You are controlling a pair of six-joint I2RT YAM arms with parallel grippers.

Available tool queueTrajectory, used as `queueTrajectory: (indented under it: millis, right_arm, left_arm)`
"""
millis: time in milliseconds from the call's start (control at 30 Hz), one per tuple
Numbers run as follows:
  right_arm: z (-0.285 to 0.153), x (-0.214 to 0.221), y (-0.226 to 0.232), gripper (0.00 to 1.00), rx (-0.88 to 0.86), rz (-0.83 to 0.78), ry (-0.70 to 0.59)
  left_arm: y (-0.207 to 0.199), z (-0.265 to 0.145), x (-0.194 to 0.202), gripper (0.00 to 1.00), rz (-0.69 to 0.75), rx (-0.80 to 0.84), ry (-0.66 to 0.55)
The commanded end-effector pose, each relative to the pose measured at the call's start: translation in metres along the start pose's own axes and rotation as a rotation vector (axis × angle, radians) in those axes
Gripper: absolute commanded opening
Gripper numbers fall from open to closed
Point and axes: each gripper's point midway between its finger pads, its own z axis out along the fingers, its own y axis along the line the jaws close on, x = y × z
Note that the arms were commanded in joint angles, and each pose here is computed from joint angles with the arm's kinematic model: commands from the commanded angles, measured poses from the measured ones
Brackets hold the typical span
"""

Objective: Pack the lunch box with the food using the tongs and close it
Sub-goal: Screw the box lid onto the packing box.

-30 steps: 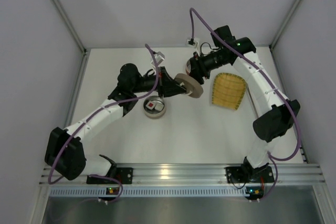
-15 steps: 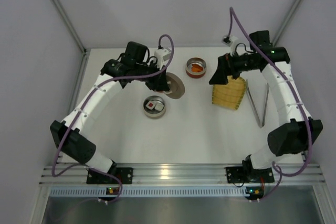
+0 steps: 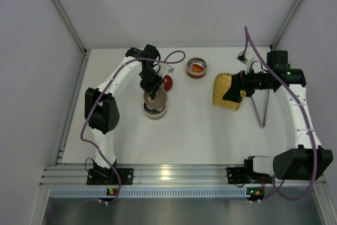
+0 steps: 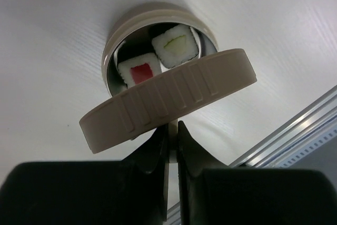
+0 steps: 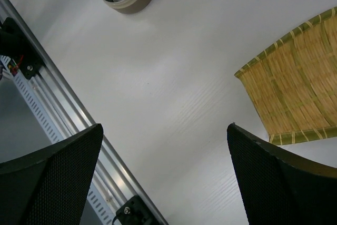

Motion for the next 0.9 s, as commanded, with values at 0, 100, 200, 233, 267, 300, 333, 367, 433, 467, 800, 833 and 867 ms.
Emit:
queueTrajectory:
  millis: [0, 100, 200, 233, 267, 300, 333, 367, 433, 467, 800, 833, 867]
  right_arm:
    - [-0.006, 0.006, 0.004, 0.99, -0.006, -0.058, -0.012]
    - [-0.005, 0.012, 0.004, 0.99, -0.013, -0.051, -0.005]
    - [-0.001, 0.015, 0.003, 0.99, -0.029, -0.04, -0.003]
    - [-0.001, 0.015, 0.005, 0.99, -0.039, -0.035, -0.004]
    - [0.0, 0.016, 0.005, 0.99, -0.044, -0.032, -0.004]
    - [0.002, 0.017, 0.004, 0.99, -0.047, -0.028, -0.002]
    - [0.002, 0.017, 0.005, 0.99, -0.05, -0.028, -0.003]
    - [0.003, 0.02, 0.005, 0.99, -0.054, -0.022, 0.002]
    - [0.004, 0.022, 0.006, 0.99, -0.057, -0.02, 0.001]
    - [0.005, 0.024, 0.006, 0.99, -0.059, -0.016, 0.004]
    - [0.003, 0.026, 0.011, 0.99, -0.065, -0.019, -0.008]
    - [0.003, 0.026, 0.013, 0.99, -0.068, -0.02, -0.009]
    - [0.002, 0.027, 0.013, 0.99, -0.067, -0.019, -0.011]
  left_arm:
    - [-0.001, -0.019, 0.059, 0.0, 0.009, -0.022, 0.24]
    - [0.0, -0.016, 0.073, 0.0, 0.026, -0.019, 0.285]
    - [-0.001, -0.018, 0.081, 0.0, 0.039, -0.024, 0.298]
    - [-0.003, -0.018, 0.082, 0.0, 0.042, -0.021, 0.297]
    - [-0.004, -0.018, 0.084, 0.0, 0.043, -0.014, 0.301]
    - [-0.005, -0.02, 0.086, 0.0, 0.049, -0.011, 0.298]
    - [-0.006, -0.021, 0.087, 0.0, 0.05, -0.012, 0.299]
    - [-0.006, -0.021, 0.088, 0.0, 0.051, -0.011, 0.296]
    - [-0.008, -0.026, 0.087, 0.0, 0.053, -0.018, 0.278]
    - [-0.008, -0.03, 0.083, 0.0, 0.058, -0.03, 0.263]
    - [-0.005, -0.084, 0.071, 0.0, 0.09, -0.187, 0.117]
    - [-0.006, -0.078, 0.08, 0.0, 0.092, -0.172, 0.146]
    - [-0.009, -0.08, 0.086, 0.0, 0.103, -0.17, 0.146]
